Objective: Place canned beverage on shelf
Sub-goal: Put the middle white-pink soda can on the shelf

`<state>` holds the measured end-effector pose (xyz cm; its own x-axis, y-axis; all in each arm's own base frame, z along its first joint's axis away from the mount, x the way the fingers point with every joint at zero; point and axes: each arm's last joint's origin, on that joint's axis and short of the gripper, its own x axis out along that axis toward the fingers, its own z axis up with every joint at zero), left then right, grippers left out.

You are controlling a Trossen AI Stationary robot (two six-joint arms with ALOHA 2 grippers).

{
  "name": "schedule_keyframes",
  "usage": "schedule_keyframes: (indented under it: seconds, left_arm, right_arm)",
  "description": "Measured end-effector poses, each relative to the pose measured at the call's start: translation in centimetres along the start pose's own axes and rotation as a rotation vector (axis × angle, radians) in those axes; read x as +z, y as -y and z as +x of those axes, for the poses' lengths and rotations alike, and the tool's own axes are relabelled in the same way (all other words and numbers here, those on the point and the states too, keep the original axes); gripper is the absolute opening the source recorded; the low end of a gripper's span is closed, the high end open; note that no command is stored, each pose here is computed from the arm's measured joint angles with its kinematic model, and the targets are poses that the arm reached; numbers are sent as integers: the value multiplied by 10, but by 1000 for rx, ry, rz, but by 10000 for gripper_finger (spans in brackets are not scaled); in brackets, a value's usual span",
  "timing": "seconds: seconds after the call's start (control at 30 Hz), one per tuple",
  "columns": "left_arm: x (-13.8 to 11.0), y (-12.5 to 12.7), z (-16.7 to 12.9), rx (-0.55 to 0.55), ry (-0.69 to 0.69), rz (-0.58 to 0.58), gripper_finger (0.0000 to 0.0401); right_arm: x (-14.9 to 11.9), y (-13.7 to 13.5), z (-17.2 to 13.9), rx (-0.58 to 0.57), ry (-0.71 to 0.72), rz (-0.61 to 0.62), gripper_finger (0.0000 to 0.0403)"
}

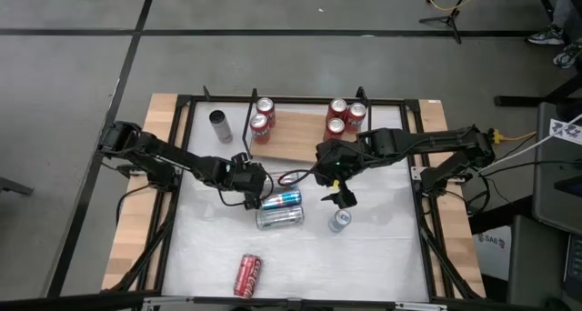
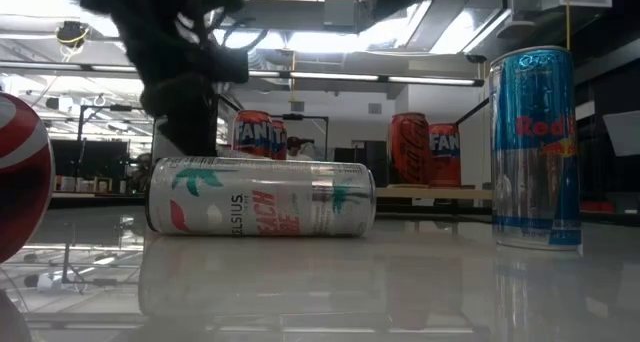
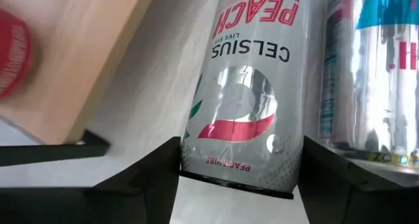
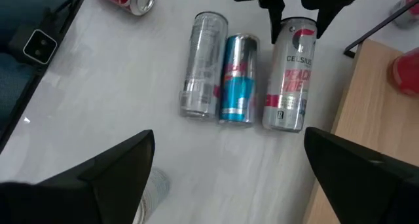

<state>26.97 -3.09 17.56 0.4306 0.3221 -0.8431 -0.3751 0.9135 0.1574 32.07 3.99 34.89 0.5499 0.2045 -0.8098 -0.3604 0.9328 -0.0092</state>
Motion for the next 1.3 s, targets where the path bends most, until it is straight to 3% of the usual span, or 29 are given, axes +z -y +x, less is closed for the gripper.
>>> schedule_keyframes:
  seconds: [0.43, 0.57, 0.8, 0.93, 1.07, 1.3]
  left_arm:
    - [43, -7, -58, 26, -139, 63, 236]
    - [42, -11, -71, 12, -250, 82, 237]
    - [29, -19, -86, -6, -497, 11, 238]
    - [20, -22, -92, -24, -646, -56, 238]
    - [15, -21, -97, -81, -776, -132, 238]
    - [10, -18, -103, -201, -956, -261, 238]
  right_arm:
    - [3, 3, 0, -86, 18, -3, 383]
    - [3, 3, 0, -86, 18, -3, 383]
    - [4, 4, 4, -79, 19, 26, 383]
    - [7, -1, 18, 2, 14, 82, 383]
    - [15, -21, 40, 78, 15, 76, 383]
    - [26, -81, 90, 177, 17, -94, 383]
